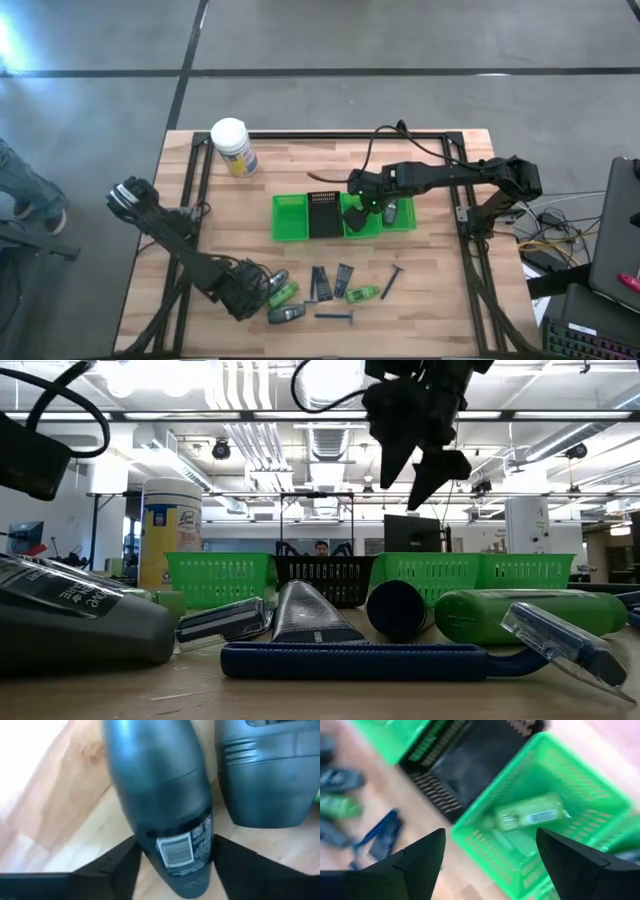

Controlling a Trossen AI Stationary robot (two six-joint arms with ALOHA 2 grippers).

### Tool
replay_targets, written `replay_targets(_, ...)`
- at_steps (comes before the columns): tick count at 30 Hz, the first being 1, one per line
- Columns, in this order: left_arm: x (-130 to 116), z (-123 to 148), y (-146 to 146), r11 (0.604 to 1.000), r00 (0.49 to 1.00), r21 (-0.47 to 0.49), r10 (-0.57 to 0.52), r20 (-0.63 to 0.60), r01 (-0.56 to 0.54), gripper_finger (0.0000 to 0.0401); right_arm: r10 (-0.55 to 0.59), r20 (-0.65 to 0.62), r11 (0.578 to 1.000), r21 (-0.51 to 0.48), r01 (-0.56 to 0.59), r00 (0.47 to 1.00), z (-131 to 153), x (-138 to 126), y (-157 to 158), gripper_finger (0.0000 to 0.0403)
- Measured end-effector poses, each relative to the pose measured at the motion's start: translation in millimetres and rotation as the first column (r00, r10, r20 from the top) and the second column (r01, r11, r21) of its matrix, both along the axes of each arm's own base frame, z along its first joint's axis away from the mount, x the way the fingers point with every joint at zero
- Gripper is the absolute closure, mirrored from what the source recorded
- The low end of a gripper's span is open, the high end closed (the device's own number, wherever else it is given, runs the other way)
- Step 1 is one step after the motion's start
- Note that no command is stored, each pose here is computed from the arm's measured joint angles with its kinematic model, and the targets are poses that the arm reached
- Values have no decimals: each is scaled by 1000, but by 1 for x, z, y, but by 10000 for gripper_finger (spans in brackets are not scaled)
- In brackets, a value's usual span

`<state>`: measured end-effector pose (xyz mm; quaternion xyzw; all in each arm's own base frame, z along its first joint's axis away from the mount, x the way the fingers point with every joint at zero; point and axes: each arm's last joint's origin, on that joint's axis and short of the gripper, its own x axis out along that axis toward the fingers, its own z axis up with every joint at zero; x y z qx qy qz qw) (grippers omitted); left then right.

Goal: Pick & Place Travel size toiletries
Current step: Put the black deodorant into the right green basket

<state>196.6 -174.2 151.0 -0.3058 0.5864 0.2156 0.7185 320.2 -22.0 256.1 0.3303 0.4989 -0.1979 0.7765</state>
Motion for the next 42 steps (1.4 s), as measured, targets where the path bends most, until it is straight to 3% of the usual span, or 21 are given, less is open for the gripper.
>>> replay_targets(3,-3,3,6,996,999,78,-46,19,44,221,83,95,989,112,-93,992,4,7,3,114)
replay_targets(7,-11,25,11,982,989,182,-75,127,51,225,83,246,944,291,-156,966,11,20,6,124)
replay_targets(9,-14,43,16,965,972,261,-93,214,35,225,63,311,933,319,-167,948,14,27,6,126)
replay_targets(13,-12,79,24,868,873,491,-291,390,71,224,-15,421,930,339,-142,907,20,40,4,116)
replay_targets(16,-4,93,35,786,834,600,-424,352,147,215,-64,479,933,339,-117,875,24,47,2,97)
replay_targets(22,19,102,67,783,836,599,-436,333,169,215,-97,467,935,346,-80,879,23,51,3,50)
replay_targets(25,30,105,80,757,828,632,-456,327,167,215,-117,462,942,331,-49,879,21,52,5,36)
replay_targets(33,58,108,112,746,795,641,-494,352,179,215,-172,466,943,333,8,868,24,53,4,48)
replay_targets(42,73,109,124,726,774,656,-532,343,208,215,-196,461,941,337,34,866,24,53,4,66)
